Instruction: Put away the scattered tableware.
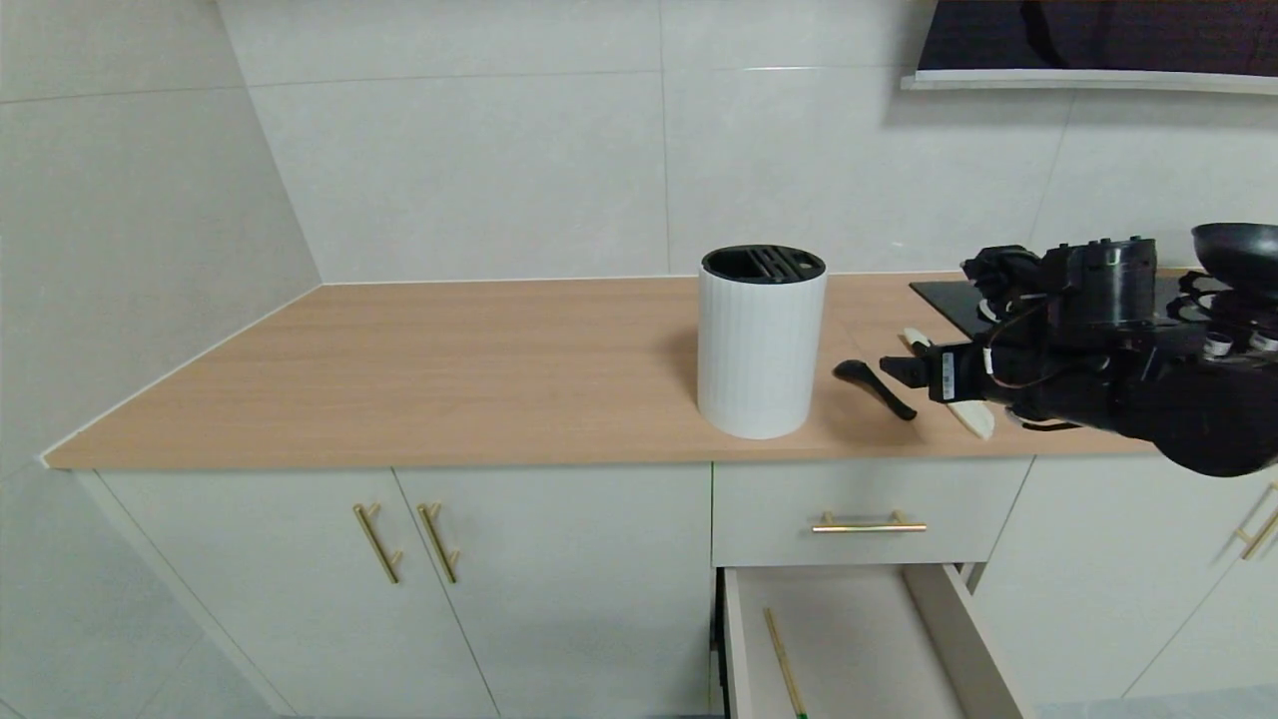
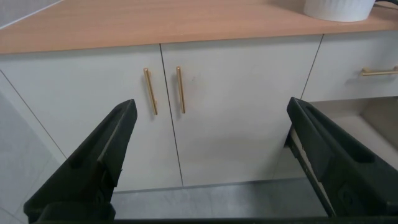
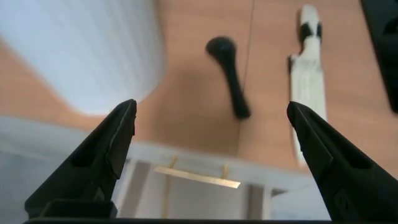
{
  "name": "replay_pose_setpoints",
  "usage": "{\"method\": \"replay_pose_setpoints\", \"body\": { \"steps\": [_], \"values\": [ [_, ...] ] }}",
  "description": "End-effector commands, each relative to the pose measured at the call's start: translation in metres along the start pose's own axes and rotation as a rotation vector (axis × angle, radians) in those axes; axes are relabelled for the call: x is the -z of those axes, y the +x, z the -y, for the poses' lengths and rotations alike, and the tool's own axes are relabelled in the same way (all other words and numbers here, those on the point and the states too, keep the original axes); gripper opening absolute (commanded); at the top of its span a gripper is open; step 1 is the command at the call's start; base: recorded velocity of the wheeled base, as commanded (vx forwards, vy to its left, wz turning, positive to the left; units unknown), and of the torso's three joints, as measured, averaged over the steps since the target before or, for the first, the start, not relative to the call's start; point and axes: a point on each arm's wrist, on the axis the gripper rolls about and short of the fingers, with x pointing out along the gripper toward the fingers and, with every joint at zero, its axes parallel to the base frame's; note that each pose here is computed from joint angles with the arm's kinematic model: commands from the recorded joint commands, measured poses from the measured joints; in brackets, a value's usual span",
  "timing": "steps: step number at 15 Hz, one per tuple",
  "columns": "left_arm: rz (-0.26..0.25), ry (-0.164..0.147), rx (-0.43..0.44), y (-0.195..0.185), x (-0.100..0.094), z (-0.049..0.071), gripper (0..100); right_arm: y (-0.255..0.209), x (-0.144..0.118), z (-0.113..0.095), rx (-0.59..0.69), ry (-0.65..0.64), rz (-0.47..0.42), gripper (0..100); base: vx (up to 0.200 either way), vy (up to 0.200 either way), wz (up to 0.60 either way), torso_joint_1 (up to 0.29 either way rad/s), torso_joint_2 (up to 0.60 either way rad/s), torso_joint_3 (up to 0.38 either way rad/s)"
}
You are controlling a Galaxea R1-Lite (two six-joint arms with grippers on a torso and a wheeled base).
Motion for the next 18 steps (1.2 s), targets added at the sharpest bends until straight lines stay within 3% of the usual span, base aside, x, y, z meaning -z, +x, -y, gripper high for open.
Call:
{"method": "replay_pose_setpoints", "body": {
  "steps": [1, 5, 9, 13, 18],
  "values": [
    [0.000, 0.000, 0.000, 0.000, 0.000, 0.000, 100, 0.032, 0.007, 0.005, -0.001, -0.004, -0.026, 100, 0.000, 0.000, 0.00, 0.000, 0.00, 0.000],
    [0.000, 0.000, -0.001, 0.000, 0.000, 0.000, 100, 0.043, 0.022, 0.041, -0.135, -0.010, -0.061, 100, 0.000, 0.000, 0.00, 0.000, 0.00, 0.000],
    [0.000, 0.000, 0.000, 0.000, 0.000, 0.000, 100, 0.054, 0.033, 0.040, -0.146, -0.015, -0.084, 100, 0.000, 0.000, 0.00, 0.000, 0.00, 0.000],
    [0.000, 0.000, 0.000, 0.000, 0.000, 0.000, 100, 0.079, 0.048, 0.040, -0.114, -0.038, -0.006, 100, 0.000, 0.000, 0.00, 0.000, 0.00, 0.000],
    [0.000, 0.000, 0.000, 0.000, 0.000, 0.000, 100, 0.093, 0.062, 0.037, -0.116, -0.062, -0.037, 100, 0.000, 0.000, 0.00, 0.000, 0.00, 0.000]
  ]
}}
